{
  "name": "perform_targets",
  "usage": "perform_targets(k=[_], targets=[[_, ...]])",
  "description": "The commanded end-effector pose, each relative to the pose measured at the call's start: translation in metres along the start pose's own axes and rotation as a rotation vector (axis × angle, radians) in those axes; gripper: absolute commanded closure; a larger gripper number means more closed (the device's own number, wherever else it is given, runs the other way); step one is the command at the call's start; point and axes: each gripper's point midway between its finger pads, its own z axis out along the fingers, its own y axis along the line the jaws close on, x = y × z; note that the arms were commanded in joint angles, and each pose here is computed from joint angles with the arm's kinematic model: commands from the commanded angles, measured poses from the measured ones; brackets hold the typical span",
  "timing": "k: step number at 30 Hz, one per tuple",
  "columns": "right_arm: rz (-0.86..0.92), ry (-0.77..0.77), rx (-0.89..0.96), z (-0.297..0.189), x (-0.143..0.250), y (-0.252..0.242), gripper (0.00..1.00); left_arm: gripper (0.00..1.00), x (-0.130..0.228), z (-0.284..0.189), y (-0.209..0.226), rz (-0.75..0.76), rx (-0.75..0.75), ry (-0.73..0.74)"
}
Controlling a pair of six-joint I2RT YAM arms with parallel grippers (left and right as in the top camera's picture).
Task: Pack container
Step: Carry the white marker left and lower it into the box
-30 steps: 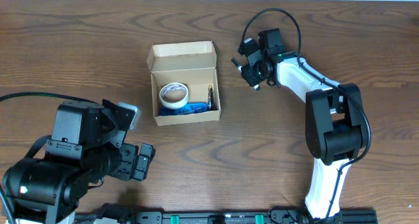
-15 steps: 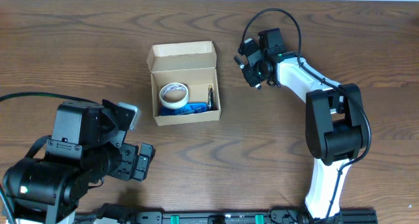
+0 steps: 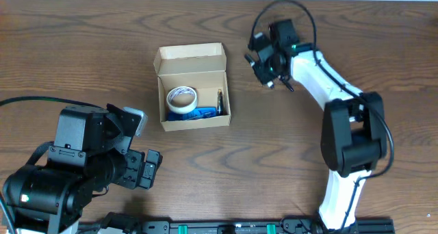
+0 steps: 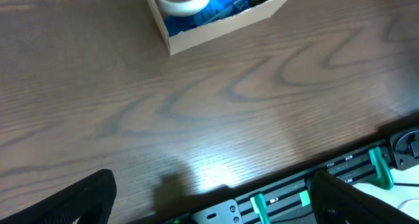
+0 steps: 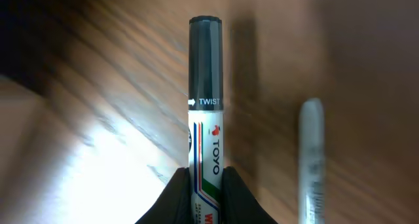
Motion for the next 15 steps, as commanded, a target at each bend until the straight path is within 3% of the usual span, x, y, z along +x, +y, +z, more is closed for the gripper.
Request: perform_targets(k=[1, 8, 15], targets=[[-0.056, -0.188, 0.035, -0.081, -0.066, 0.013, 0.99, 0.05, -0.002, -0.004, -0.002, 0.019, 0.005, -0.014], [-0.325, -0.398, -0.062, -0.164, -0.118, 0.092, 0.99, 0.05, -0.002, -0.004, -0.002, 0.019, 0.005, -0.014], [-0.711, -0.384, -0.120, -0.169, -0.105, 0.170, 0.99, 0.05, -0.002, -0.004, -0.002, 0.019, 0.005, -0.014]])
